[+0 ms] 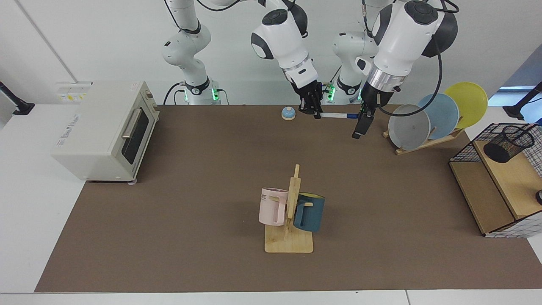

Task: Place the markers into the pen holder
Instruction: 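Carry the marker toward the middle while the left gripper reaches it, then grasp the marker's capped end with the left gripper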

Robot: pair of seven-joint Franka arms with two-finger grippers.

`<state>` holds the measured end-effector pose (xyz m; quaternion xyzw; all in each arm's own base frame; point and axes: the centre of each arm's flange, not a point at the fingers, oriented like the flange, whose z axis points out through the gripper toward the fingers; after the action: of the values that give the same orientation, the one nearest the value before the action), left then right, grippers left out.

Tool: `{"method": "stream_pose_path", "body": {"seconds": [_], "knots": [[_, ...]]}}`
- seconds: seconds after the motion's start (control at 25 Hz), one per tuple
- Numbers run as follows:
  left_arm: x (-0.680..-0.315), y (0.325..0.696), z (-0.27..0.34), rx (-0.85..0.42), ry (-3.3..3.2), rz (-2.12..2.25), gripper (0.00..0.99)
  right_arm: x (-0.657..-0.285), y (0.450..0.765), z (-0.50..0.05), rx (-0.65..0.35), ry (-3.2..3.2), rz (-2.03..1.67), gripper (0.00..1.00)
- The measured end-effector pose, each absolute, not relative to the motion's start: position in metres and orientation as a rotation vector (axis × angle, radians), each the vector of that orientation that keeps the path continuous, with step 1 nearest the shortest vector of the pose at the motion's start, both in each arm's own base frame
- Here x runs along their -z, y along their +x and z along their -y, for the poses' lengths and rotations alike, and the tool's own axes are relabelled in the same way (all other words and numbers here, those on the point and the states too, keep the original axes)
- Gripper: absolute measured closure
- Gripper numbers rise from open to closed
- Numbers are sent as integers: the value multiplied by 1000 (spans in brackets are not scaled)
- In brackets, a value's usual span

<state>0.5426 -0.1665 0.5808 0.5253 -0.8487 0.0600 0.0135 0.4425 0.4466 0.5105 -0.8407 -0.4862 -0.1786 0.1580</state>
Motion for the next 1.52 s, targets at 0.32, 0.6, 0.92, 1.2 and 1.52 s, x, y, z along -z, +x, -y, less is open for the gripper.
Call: {"method": "stream_pose_path", "body": {"seconds": [0.32, 0.6, 0.92, 1.2, 1.52], "knots": [[-575, 528, 167, -31, 1514, 2694, 0, -511, 441, -449, 510, -2403, 1391, 828], [-572, 520, 170, 4, 1494, 2698, 9, -511, 444, -446, 513, -2408, 1385, 828], [-572, 513, 176, 10, 1497, 2697, 471, -511, 444, -446, 514, -2409, 1383, 828], [-589, 501, 189, -13, 1510, 2732, 824, -513, 442, -447, 514, -2405, 1387, 828], [-590, 501, 189, -13, 1521, 2726, 824, -513, 442, -447, 515, -2404, 1387, 828]]}}
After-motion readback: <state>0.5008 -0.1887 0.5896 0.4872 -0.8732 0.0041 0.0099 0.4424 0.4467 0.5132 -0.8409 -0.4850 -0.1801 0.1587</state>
